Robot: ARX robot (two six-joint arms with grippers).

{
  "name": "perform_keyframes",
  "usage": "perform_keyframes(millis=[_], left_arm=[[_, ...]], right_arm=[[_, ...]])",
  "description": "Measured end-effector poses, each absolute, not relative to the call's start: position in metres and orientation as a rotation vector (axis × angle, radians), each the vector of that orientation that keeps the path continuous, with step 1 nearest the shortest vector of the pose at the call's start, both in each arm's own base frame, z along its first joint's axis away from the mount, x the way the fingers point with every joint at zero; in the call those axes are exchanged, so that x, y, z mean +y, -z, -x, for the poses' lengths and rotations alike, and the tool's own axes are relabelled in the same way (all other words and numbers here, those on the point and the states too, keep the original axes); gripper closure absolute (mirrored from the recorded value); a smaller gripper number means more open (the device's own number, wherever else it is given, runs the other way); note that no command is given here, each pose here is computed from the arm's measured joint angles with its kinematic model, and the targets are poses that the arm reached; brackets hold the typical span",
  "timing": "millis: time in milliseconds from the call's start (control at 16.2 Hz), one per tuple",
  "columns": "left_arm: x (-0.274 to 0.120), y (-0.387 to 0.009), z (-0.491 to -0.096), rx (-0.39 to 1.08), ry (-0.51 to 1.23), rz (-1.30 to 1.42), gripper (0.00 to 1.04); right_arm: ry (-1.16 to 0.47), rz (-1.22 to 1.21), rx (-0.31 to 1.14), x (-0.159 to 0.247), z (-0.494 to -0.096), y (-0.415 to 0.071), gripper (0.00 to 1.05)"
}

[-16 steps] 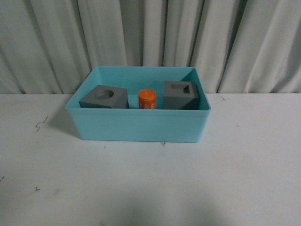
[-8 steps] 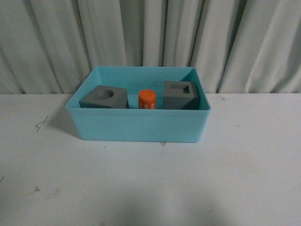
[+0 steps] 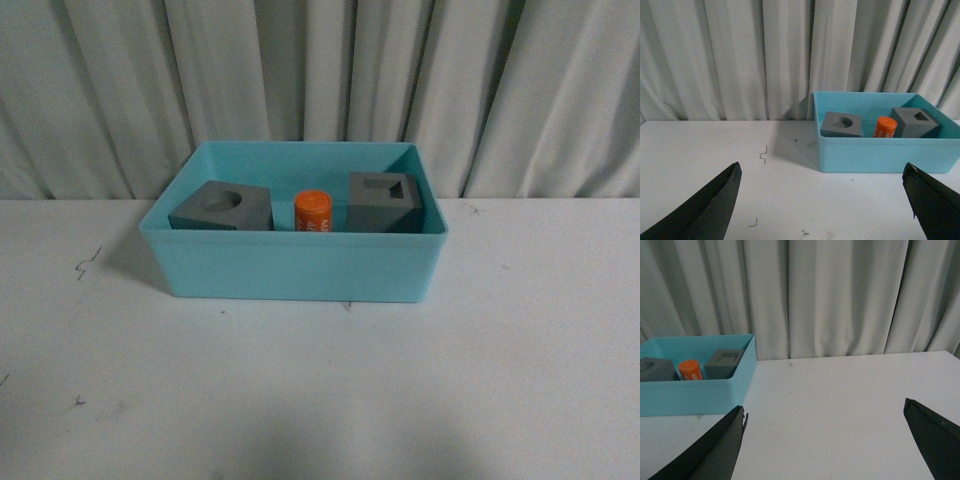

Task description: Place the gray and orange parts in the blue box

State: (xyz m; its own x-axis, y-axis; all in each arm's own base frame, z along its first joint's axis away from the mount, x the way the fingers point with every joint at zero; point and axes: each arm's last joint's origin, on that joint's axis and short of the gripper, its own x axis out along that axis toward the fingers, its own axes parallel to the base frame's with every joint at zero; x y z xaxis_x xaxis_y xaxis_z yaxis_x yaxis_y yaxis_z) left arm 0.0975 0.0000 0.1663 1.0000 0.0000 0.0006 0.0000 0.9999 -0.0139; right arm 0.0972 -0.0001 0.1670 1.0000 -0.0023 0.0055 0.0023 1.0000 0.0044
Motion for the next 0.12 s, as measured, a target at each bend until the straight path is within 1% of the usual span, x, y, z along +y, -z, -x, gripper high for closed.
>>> perform_keyframes(millis=[123], left_arm=[[0.0,-0.1663,-0.0975,-0.001,0.0,0.014,0.07]], right_arm=[[0.002,-0.004,-0.006,-0.0001,-0.0972,-0.167,0.06]])
